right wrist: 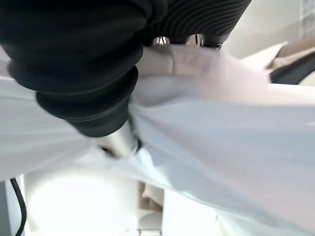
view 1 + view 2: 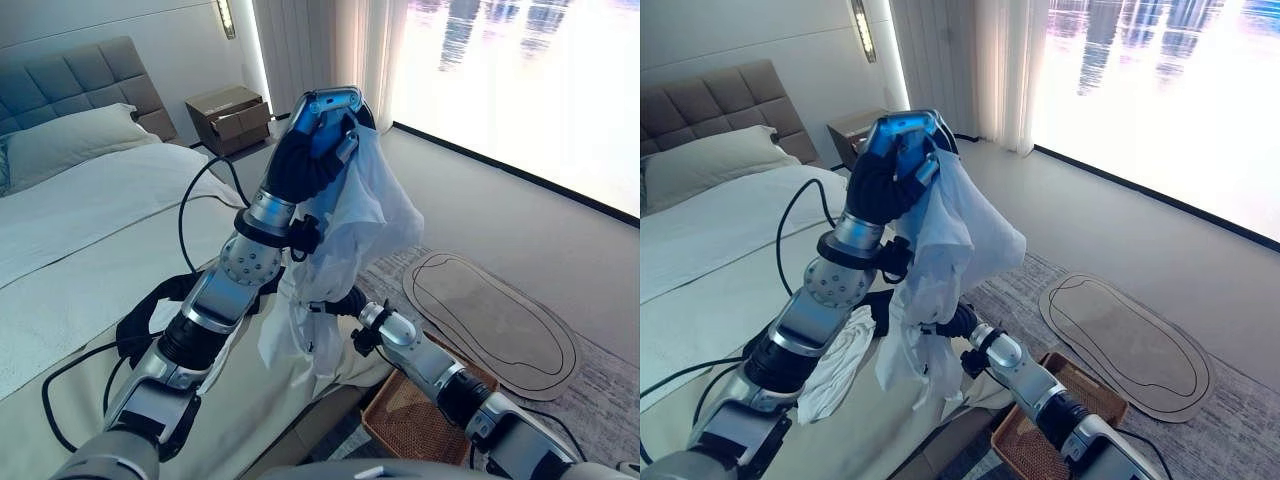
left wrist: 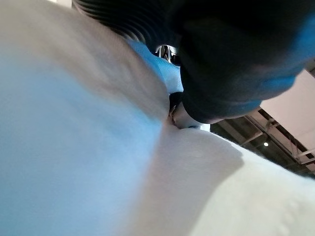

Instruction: Pick up clothes into the bucket

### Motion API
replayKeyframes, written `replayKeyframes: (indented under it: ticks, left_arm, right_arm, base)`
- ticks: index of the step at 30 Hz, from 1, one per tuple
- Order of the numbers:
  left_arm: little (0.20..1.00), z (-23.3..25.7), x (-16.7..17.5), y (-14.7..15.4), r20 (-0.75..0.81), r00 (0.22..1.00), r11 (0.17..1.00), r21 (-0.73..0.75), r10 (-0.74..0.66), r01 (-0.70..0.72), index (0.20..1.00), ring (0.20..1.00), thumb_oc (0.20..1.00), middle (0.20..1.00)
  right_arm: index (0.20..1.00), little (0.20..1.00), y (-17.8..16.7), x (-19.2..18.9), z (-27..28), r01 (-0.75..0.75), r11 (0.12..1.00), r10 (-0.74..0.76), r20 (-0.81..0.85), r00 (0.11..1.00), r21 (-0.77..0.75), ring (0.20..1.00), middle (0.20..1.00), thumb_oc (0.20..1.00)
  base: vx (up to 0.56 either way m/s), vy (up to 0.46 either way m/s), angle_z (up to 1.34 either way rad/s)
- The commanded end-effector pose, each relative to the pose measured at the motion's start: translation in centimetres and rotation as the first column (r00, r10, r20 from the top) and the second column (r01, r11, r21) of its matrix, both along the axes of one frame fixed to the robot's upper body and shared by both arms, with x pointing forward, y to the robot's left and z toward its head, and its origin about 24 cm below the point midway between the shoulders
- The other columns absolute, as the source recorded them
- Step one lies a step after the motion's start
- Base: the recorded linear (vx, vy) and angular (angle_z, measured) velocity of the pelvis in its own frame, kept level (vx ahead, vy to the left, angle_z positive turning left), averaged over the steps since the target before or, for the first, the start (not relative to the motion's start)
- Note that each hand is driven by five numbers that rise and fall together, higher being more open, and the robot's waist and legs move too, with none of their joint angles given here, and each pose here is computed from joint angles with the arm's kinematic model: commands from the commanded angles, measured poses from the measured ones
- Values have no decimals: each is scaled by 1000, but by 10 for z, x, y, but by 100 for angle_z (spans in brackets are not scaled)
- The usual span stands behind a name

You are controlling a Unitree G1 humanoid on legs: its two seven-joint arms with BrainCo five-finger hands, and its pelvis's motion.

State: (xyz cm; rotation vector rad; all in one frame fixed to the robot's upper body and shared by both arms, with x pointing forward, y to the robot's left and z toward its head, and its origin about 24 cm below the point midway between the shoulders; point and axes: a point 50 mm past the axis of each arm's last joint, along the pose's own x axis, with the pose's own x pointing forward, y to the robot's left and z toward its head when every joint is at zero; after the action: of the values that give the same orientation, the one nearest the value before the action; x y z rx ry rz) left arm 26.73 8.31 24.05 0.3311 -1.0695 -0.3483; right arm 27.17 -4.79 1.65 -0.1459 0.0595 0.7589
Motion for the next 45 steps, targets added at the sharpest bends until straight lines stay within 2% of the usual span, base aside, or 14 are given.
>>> replayKeyframes:
  ticks: [1,11,18,19,20,21,22,28,31,32,35,36,39,45]
  left_arm:
    - [200,41,-2,-1,141,989,997,-62,-43,53,200,200,200,200]
    - [200,25,5,27,87,993,994,-74,83,-77,200,200,200,200]
    - [200,-16,7,76,-71,963,953,-143,260,-268,200,200,200,200]
    - [278,-35,6,89,-155,944,933,-170,291,-316,278,278,278,278]
    - [467,-35,6,89,-155,944,933,-170,291,-316,467,467,467,467]
    - [812,-62,2,102,-267,907,909,-175,325,-377,812,812,812,812]
    - [1000,-75,1,108,-319,883,898,-160,346,-410,1000,1000,1000,1000]
    - [1000,-141,-13,136,-553,717,854,-20,424,-521,1000,1000,1000,1000]
    - [1000,-178,-22,142,-700,612,852,-9,368,-523,1000,1000,1000,1000]
    - [1000,-203,-30,143,-782,532,857,5,324,-515,1000,1000,1000,1000]
    - [1000,-225,-41,143,-847,450,870,31,284,-491,1000,1000,1000,1000]
    - [1000,-246,-52,143,-892,362,874,70,271,-481,1000,1000,1000,1000]
    - [1000,-274,-66,140,-947,244,870,65,208,-488,1000,1000,1000,1000]
    - [1000,-281,-79,144,-957,213,850,58,196,-523,1000,1000,1000,1000]
  right_arm:
    - [200,200,16,4,23,-14,992,7,57,998,123,200,200,200]
    - [200,200,-34,1,12,182,970,-187,18,982,161,200,200,200]
    - [200,200,-90,-6,16,397,885,-415,24,910,245,200,200,200]
    - [200,200,-104,-8,21,453,844,-480,29,877,288,200,200,200]
    - [200,200,-104,-8,21,453,844,-480,29,877,288,200,200,200]
    - [200,200,-120,-11,26,519,785,-560,30,828,337,200,200,200]
    - [200,200,-128,-12,30,544,759,-594,38,804,359,200,200,200]
    - [200,200,-165,-20,47,640,615,-741,61,669,460,200,200,200]
    - [200,200,-181,-25,57,669,559,-797,96,596,490,200,200,200]
    - [200,200,-192,-29,62,685,525,-828,117,548,506,200,200,200]
    - [200,200,-203,-34,67,705,484,-860,131,494,519,200,200,200]
    - [200,200,-212,-38,68,722,451,-882,138,451,525,200,200,200]
    - [200,200,-221,-44,71,738,418,-903,155,400,529,200,200,200]
    - [200,200,-234,-57,61,784,370,-926,134,352,498,200,200,200]
  base:
    - [0,0,0]
    - [0,0,0]
    - [11,-7,-3]
    - [1,-5,-5]
    - [35,-13,-6]
    - [10,-8,-7]
    - [14,-9,-9]
    - [6,0,-3]
    - [0,0,0]
    - [0,0,0]
    - [0,0,0]
    - [0,0,0]
    - [0,0,0]
    - [0,0,0]
